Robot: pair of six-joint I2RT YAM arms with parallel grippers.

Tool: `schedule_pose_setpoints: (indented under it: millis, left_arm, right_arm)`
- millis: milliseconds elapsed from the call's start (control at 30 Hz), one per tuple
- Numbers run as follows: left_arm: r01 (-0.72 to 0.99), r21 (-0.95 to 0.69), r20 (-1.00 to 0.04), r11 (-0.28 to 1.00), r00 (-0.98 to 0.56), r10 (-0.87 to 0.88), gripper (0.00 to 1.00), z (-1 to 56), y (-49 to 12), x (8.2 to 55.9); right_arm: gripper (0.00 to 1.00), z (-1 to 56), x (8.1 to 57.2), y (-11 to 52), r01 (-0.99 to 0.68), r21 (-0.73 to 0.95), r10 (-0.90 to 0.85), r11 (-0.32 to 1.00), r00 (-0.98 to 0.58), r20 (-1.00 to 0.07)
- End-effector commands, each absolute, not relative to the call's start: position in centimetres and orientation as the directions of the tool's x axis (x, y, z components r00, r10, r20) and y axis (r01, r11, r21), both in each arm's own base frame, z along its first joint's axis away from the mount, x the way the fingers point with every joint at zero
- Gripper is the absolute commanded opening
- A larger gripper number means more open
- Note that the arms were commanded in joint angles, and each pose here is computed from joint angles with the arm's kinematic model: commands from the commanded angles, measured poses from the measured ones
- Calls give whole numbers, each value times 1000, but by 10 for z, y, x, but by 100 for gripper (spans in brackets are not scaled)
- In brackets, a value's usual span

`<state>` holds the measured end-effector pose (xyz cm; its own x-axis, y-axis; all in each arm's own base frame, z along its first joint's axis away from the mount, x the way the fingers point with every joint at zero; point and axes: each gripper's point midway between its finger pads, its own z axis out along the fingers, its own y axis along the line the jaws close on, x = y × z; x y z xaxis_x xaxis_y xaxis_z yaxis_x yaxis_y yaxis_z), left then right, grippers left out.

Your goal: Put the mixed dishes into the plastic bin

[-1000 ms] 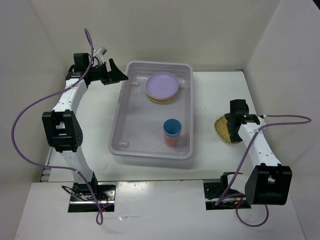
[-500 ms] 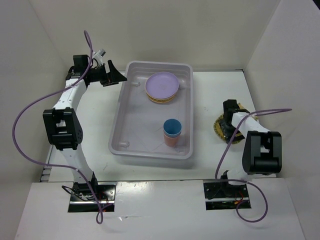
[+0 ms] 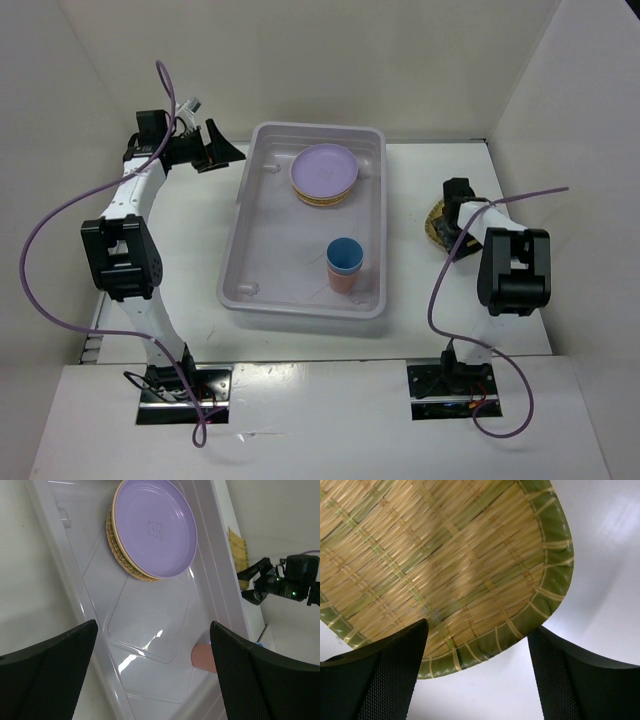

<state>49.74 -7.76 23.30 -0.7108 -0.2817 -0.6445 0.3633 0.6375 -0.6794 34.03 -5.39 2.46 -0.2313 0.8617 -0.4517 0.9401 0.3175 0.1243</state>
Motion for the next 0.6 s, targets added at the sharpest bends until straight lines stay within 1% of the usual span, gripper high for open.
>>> schedule_pose_setpoints:
  millis: [0, 33, 133, 167, 333, 400, 500, 567]
  left_arm:
    - [413, -661, -684, 627, -675, -277, 99, 251, -77, 498]
    - [413, -661, -684, 627, -675, -277, 99, 251, -77, 498]
    - [413, -661, -684, 627, -675, -277, 99, 251, -77, 498]
    - [413, -661, -684, 627, -675, -277, 99, 251, -77, 498]
    - [413, -661, -684, 627, -675, -277, 99, 251, -77, 498]
    - [407, -665, -678, 626, -681, -278, 99, 247, -77, 500]
    - [413, -661, -684, 627, -675, -277, 99, 250, -77, 501]
    - [413, -661, -684, 627, -675, -277, 99, 250, -77, 501]
  right_arm:
    - [84, 12, 363, -64, 924, 80, 824, 375, -292, -484]
    - [84, 10, 364, -65, 914, 61, 812, 401, -324, -485]
    - [84, 10, 377, -68, 907, 62, 797, 417, -332, -504]
    - [82, 8, 379, -69, 903, 53, 793, 425, -344, -503]
    - [82, 14, 395, -72, 890, 67, 773, 451, -351, -529]
    - [86, 17, 397, -70, 887, 77, 777, 454, -353, -520]
    - [88, 33, 388, -72, 882, 79, 774, 465, -362, -520]
    - [90, 59, 381, -72, 869, 102, 760, 484, -361, -540]
